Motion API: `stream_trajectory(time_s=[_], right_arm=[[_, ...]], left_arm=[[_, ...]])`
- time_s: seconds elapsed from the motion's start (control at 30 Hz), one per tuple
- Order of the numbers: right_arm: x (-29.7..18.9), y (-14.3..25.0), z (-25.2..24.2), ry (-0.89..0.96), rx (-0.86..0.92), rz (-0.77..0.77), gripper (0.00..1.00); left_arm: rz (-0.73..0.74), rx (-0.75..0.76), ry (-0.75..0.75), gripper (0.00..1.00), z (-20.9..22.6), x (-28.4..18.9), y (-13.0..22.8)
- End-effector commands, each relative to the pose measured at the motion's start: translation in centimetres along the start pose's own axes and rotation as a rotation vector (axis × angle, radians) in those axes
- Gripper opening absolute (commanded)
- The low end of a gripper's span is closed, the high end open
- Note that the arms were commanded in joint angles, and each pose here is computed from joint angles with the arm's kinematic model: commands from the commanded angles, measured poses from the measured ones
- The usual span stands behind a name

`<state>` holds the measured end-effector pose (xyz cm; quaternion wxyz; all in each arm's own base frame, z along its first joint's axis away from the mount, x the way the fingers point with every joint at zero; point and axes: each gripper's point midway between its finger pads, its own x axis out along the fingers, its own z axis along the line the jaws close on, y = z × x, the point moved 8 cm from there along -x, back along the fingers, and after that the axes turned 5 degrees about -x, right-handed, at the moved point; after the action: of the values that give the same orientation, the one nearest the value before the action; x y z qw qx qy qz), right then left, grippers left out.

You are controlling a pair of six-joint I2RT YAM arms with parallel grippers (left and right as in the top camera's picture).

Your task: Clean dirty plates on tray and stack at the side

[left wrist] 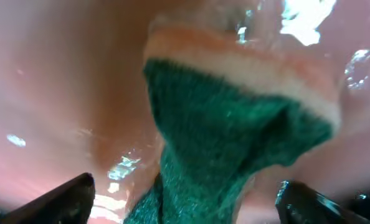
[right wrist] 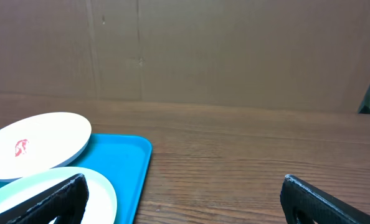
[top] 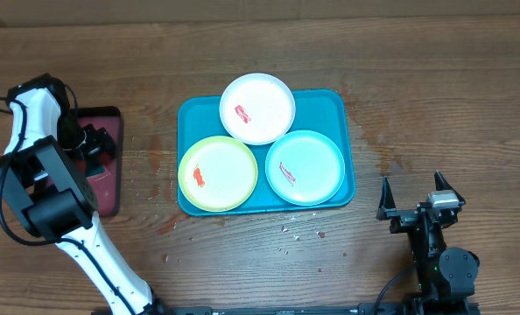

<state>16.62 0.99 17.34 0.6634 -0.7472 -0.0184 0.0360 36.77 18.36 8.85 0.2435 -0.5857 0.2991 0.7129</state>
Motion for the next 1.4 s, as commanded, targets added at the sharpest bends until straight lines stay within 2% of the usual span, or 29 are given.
stream_trajectory(time_s=[0.0, 0.03, 0.1, 0.23, 0.27, 0.3, 0.33, 0.57, 0.6, 0.77, 0.87, 1.07, 1.37], right_arm=[[0.0, 0.2, 0.1, 0.0, -0.001, -0.006, 1.0], [0.0, 0.2, 0.1, 0.0, -0.001, -0.006, 1.0], [0.0, 0.2, 0.1, 0.0, -0.001, -0.006, 1.0], [0.0, 0.2, 0.1, 0.0, -0.001, -0.006, 1.0], [0.0, 0.2, 0.1, 0.0, -0.001, -0.006, 1.0], [0.0, 0.2, 0.1, 0.0, -0.001, -0.006, 1.0], [0.0, 0.2, 0.1, 0.0, -0.001, -0.006, 1.0], [0.0, 0.2, 0.1, 0.0, -0.001, -0.006, 1.0], [0.0, 0.2, 0.1, 0.0, -0.001, -0.006, 1.0], [0.0, 0.2, 0.1, 0.0, -0.001, -0.006, 1.0], [0.0, 0.2, 0.1, 0.0, -0.001, -0.006, 1.0], [0.0, 0.2, 0.1, 0.0, -0.001, -0.006, 1.0], [0.0, 0.2, 0.1, 0.0, -0.001, -0.006, 1.0]], left_arm=[[0.032, 0.017, -0.009, 0.6, -0.3, 0.7, 0.3], [0.031, 0.017, -0.009, 0.37, -0.3, 0.7, 0.2], [0.03, 0.017, -0.012, 0.04, -0.3, 0.7, 0.2], [0.02, 0.016, -0.013, 0.04, -0.3, 0.7, 0.1], [0.013, 0.015, -0.011, 0.13, -0.3, 0.7, 0.0], [-0.008, 0.014, -0.012, 0.59, -0.3, 0.7, -0.4], [-0.032, 0.012, -0.024, 1.0, -0.3, 0.7, -0.7], [-0.113, 0.003, -0.021, 1.0, -0.5, 0.6, -2.0], [-0.115, 0.002, -0.02, 0.92, -0.5, 0.6, -2.0], [-0.112, 0.003, -0.021, 0.28, -0.5, 0.6, -2.0], [-0.097, 0.005, -0.027, 0.04, -0.4, 0.7, -1.7], [-0.096, 0.011, -0.03, 0.04, -0.1, -1.5, -1.6], [-0.258, -0.041, 0.075, 0.04, 0.7, -12.8, -1.0]])
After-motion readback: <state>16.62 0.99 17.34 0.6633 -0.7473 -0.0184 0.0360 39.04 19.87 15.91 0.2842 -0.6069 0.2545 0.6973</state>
